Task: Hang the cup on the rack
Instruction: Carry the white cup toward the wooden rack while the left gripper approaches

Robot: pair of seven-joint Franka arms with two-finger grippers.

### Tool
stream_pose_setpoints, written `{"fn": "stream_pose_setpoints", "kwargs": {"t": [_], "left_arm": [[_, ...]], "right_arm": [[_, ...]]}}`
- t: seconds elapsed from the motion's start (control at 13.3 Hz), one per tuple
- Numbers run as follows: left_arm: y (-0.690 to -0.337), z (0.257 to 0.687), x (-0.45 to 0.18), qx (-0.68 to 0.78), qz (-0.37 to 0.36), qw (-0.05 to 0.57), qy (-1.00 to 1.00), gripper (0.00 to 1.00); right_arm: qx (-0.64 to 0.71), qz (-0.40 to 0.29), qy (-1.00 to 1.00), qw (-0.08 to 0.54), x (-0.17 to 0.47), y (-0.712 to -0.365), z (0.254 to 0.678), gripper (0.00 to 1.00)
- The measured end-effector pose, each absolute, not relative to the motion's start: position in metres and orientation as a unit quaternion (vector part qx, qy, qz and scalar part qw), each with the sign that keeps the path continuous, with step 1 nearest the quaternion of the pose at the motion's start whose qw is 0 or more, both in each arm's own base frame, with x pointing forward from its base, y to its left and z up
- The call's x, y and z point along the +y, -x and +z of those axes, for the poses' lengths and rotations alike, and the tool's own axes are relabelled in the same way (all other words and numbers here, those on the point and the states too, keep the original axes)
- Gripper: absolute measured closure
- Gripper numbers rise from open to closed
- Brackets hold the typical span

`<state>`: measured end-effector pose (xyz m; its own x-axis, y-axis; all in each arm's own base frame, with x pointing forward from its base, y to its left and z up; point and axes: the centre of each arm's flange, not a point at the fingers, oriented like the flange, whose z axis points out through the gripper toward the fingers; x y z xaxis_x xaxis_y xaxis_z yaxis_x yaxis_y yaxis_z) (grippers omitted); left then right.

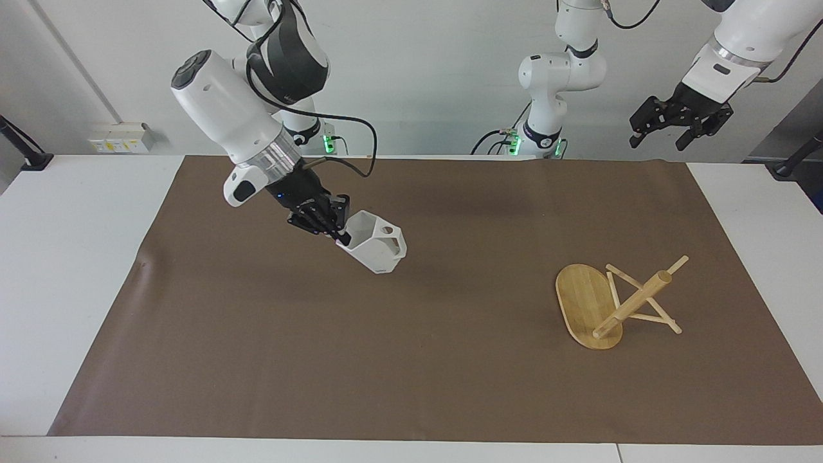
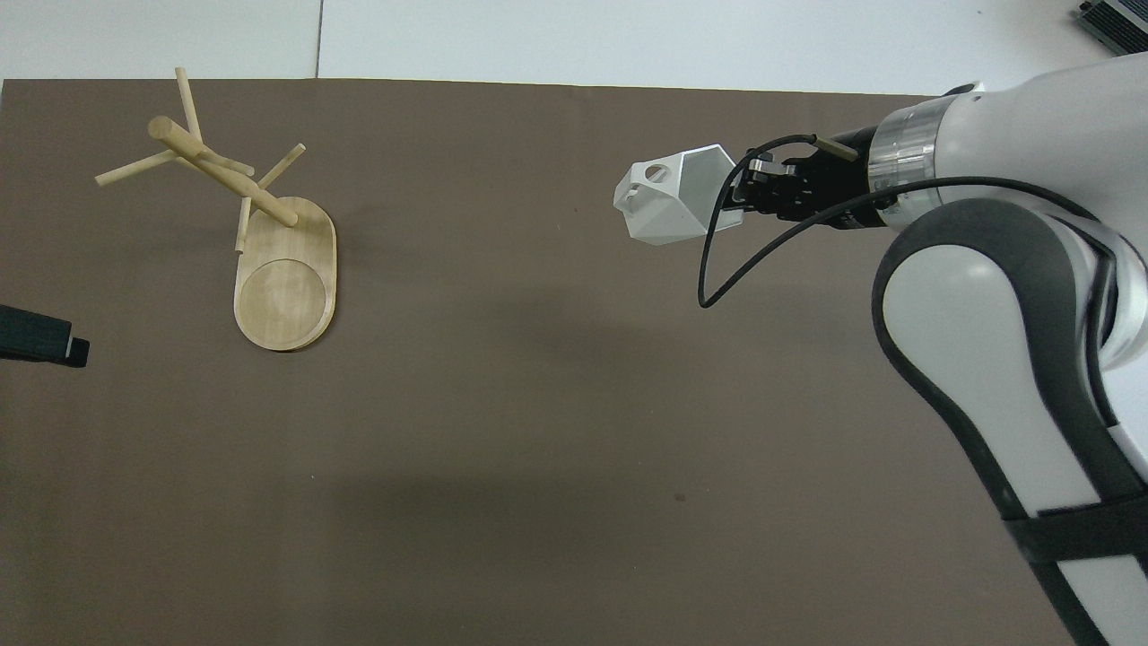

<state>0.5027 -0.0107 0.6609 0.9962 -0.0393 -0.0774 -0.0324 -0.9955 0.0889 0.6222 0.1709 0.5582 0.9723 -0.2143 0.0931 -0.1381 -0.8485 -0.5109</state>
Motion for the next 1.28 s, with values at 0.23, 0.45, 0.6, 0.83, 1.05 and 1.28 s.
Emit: {"fn": "stream_pose_setpoints", "kwargs": {"t": [0.23,0.45,0.6,0.83,1.05,1.28], "left_arm": [[-0.503,0.655,-0.012,0.03,-0.05,0.079,-0.995,0.0],[-0.505,0.648,-0.014,0.129,-0.067,0.138,-0.98,0.0],[-0.51,0.64,-0.021,0.203,-0.081,0.172,-0.961,0.0],[-0.513,0.632,-0.03,0.326,-0.118,0.206,-0.915,0.0],[-0.522,0.615,-0.037,0.424,-0.172,0.223,-0.861,0.0],[-0.537,0.604,-0.03,0.523,-0.216,0.258,-0.783,0.0]], "right_arm": [[0.055,-0.061,0.957,0.277,0.22,-0.606,0.564,0.96],[0.038,-0.035,0.946,0.319,0.269,-0.585,0.571,0.96],[0.033,-0.034,0.937,0.347,0.295,-0.575,0.578,0.96],[0.044,-0.052,0.914,0.401,0.33,-0.562,0.595,0.96],[0.071,-0.066,0.896,0.434,0.361,-0.547,0.608,0.96],[0.082,-0.076,0.887,0.448,0.377,-0.538,0.614,0.96]]}}
